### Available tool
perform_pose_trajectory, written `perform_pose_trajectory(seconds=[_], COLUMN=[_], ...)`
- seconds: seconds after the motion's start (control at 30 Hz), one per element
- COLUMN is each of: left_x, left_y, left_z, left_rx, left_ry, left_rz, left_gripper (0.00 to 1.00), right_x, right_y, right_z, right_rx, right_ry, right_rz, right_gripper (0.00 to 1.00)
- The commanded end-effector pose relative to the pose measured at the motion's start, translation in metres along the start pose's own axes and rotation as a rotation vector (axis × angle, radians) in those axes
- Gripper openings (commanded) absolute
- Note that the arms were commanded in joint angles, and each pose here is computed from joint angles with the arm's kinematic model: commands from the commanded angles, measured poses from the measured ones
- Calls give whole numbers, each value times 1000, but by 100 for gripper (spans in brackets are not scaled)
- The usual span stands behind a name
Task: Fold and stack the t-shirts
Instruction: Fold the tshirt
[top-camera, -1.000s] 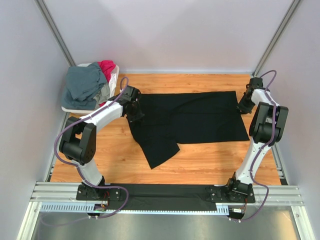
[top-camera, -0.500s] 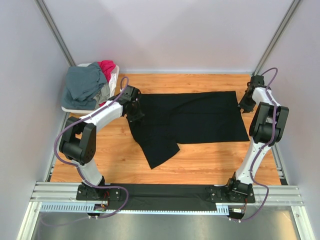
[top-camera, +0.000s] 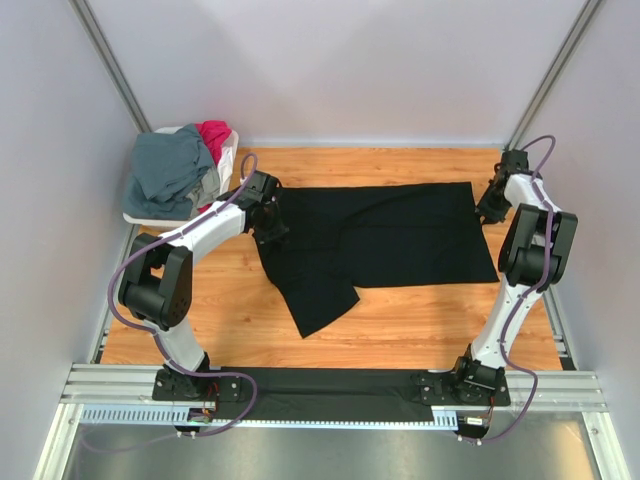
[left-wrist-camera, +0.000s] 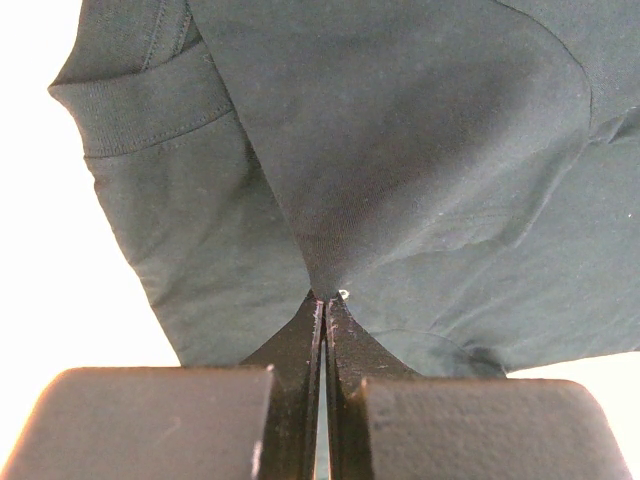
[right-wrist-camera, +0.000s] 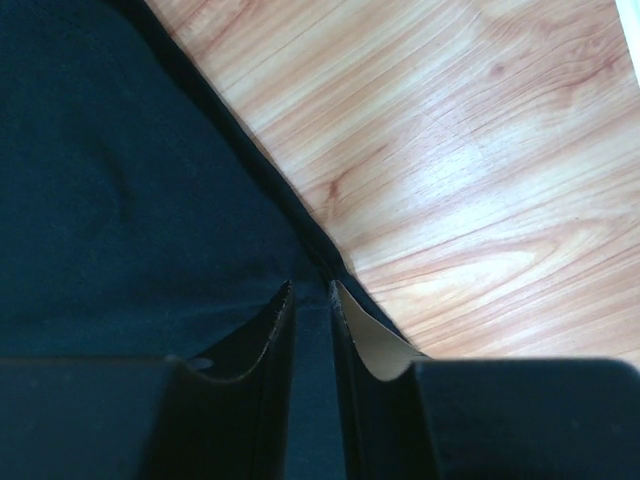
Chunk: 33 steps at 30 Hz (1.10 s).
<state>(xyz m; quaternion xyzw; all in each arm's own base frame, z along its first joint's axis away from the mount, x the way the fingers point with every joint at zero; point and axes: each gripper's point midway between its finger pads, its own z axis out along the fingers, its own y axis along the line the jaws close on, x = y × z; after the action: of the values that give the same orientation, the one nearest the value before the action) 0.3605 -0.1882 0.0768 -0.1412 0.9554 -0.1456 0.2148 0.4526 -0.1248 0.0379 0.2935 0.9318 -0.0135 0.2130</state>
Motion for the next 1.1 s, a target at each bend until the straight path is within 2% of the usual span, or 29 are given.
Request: perform_pose_trajectory(seconds=[0.0,0.37,0.4,0.43,0.5,1.07], left_x=[-8,-9,-8,-9,-10,-22], left_y=[-8,-7,-7,-7,-7,-14], left_z=[-5,-7,-7,-8,-10,-33], left_rx=[12,7,8,8,7,43], left_ry=[-16,-20,-19,-23,-30,-82], left_rz=[18,17,17,17,17,21], left_gripper=[0,0,0,0,0,0], right_x=[-8,3,3,0,-2,-25], right_y=[6,-2,-2,-1,-1,-6], right_z=[3,15,15,13,9,-41], right_rx=[-17,19,18,17,18,41], right_ry=[-12,26,23,16,7,-67], right_rz=[5,-6,-6,-7,-10,-20], right_gripper=[22,21,18,9,0,1])
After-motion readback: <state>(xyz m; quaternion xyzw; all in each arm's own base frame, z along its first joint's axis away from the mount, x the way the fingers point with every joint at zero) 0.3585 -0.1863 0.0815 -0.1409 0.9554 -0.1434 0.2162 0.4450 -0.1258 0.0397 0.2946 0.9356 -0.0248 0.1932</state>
